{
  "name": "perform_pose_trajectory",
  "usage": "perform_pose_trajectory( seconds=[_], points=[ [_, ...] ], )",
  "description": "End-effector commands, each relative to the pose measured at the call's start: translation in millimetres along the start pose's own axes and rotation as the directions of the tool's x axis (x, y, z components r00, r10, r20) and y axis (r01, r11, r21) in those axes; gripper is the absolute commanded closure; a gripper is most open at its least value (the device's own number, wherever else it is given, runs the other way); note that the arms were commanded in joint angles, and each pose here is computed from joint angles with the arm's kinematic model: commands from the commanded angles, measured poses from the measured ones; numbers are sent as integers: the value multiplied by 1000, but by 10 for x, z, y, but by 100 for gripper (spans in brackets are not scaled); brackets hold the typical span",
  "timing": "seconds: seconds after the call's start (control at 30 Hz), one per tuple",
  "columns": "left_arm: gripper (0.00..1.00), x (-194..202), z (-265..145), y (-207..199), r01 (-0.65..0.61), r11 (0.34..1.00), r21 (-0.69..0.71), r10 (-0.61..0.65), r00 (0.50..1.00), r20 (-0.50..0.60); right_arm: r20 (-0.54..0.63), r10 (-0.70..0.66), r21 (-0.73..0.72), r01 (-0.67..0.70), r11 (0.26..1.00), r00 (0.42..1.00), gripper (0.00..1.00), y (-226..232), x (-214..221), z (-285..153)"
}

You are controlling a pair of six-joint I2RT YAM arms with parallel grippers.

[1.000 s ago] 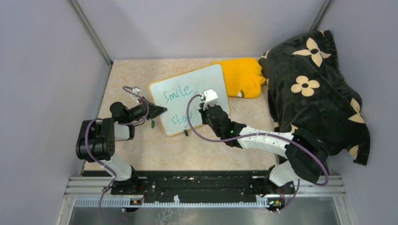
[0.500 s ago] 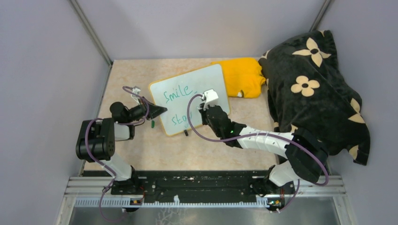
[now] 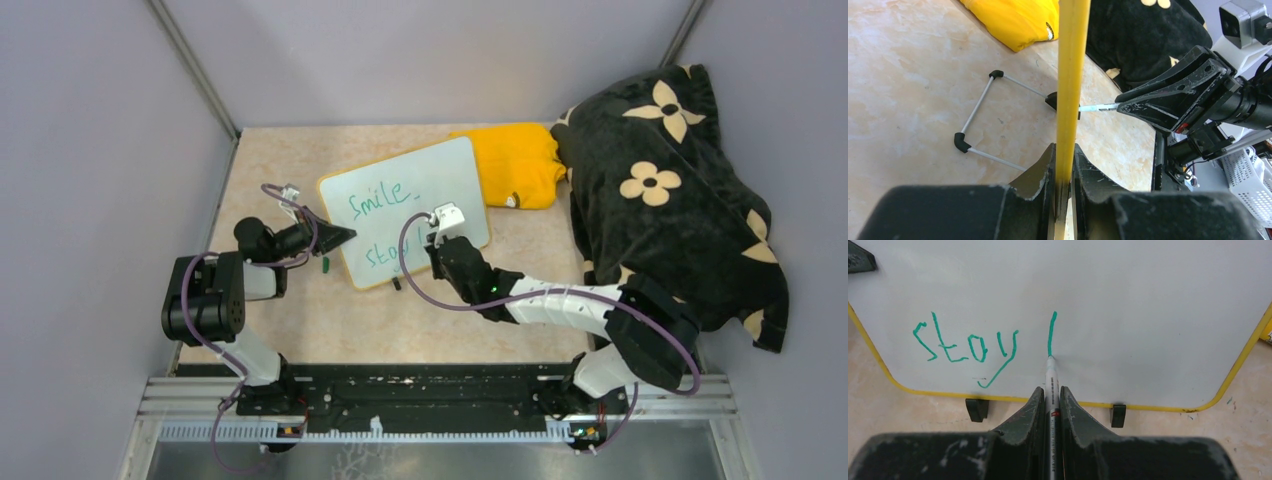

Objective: Write a sentence on the whiteboard

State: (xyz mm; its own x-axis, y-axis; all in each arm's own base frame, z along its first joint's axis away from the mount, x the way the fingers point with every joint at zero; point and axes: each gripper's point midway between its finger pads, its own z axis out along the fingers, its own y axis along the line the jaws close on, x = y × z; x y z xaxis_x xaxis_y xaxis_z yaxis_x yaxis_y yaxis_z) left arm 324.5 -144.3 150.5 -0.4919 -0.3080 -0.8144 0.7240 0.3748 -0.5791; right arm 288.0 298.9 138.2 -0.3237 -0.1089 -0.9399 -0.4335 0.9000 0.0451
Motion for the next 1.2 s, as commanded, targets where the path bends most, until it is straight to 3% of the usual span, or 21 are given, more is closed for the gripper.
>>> perform_pose_trajectory(
  seconds=[0.0, 0.23, 0.63, 1.17],
  points=[
    [80, -43, 36, -47, -50, 998, 29, 50, 999, -5, 16, 24, 18, -25, 1000, 1000, 100, -40, -23, -57],
    [80, -37, 36, -48, -49, 998, 29, 49, 999, -6, 14, 35, -1, -35, 999, 999, 100, -17, -15, -97],
    [80, -39, 39, -59, -52, 998, 32, 52, 999, -7, 136, 127, -75, -118, 990, 983, 100, 57, -533, -291],
    [80, -26, 49, -66, -51, 998, 35, 51, 999, -12, 116, 134, -20, -133, 991, 984, 100, -53, -547, -89]
  ],
)
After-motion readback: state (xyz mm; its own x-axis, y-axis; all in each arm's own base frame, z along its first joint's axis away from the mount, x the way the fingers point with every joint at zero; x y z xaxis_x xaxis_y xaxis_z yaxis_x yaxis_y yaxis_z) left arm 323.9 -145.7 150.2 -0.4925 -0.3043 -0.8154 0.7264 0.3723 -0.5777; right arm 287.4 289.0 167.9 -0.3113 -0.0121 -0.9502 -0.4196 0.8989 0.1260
